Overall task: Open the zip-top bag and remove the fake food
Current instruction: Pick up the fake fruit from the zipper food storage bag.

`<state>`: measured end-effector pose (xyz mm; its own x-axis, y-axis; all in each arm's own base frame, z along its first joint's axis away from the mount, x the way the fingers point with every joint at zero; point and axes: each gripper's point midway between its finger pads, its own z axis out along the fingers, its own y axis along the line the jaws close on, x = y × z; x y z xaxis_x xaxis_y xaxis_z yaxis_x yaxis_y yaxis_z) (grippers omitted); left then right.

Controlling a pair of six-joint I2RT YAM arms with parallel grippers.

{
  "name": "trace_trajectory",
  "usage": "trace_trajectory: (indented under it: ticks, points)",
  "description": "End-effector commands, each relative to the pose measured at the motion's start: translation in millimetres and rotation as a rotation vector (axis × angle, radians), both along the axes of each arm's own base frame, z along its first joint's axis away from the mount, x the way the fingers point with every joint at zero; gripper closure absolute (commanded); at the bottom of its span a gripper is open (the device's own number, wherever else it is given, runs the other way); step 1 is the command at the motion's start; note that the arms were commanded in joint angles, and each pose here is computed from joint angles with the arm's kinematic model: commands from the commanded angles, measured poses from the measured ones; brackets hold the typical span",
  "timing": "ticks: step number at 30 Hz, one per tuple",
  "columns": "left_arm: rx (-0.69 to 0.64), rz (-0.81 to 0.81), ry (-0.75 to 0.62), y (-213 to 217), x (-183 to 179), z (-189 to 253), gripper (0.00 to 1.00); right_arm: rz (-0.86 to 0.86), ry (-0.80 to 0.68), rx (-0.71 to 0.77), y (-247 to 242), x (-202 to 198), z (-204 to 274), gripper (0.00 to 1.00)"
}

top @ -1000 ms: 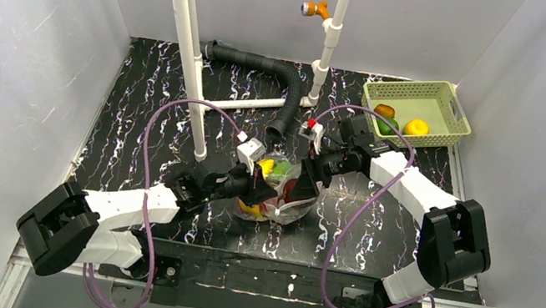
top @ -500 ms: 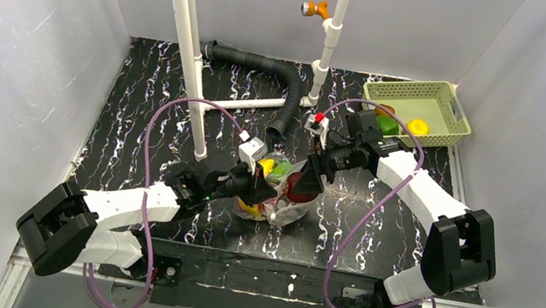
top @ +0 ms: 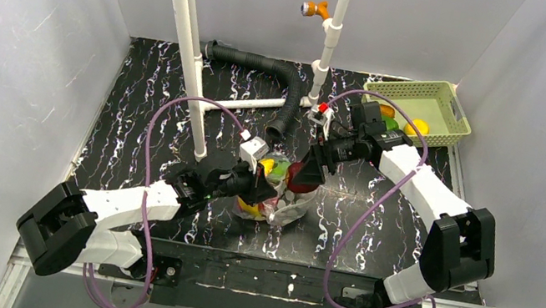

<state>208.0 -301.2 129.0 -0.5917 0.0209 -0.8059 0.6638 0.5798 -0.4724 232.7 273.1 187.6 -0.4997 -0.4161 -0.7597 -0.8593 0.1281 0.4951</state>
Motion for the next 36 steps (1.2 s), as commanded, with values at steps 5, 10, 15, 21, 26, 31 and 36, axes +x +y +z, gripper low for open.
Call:
trace_trajectory:
  ticks: [5,10,15,21,26,31,36]
  points:
    - [-0.020,0.010,-0.038,-3.6,6.8,19.9,1.00,-0.008,-0.017,0.050,-1.3,8.1,24.5,0.86]
    - [-0.021,0.010,-0.036,-3.8,7.2,20.5,1.00,-0.022,-0.023,0.063,-5.3,12.1,31.2,0.87]
    - [-0.021,0.005,-0.036,-5.2,7.1,21.8,1.00,-0.036,-0.028,0.074,-8.0,17.1,37.7,0.87]
    - [-0.020,0.004,-0.037,-4.8,6.8,22.1,1.00,-0.073,-0.037,0.099,-16.8,29.5,49.5,0.87]
    - [-0.021,0.000,-0.038,-5.1,6.1,22.8,1.00,-0.119,-0.050,0.118,-29.4,43.2,58.9,0.87]
    - [-0.024,0.000,-0.039,-4.2,5.2,23.0,1.00,-0.185,-0.072,0.125,-45.4,60.5,65.7,0.87]
    - [-0.026,0.003,-0.046,-2.6,4.8,25.6,1.00,-0.293,-0.096,0.113,-69.9,90.2,65.4,0.86]
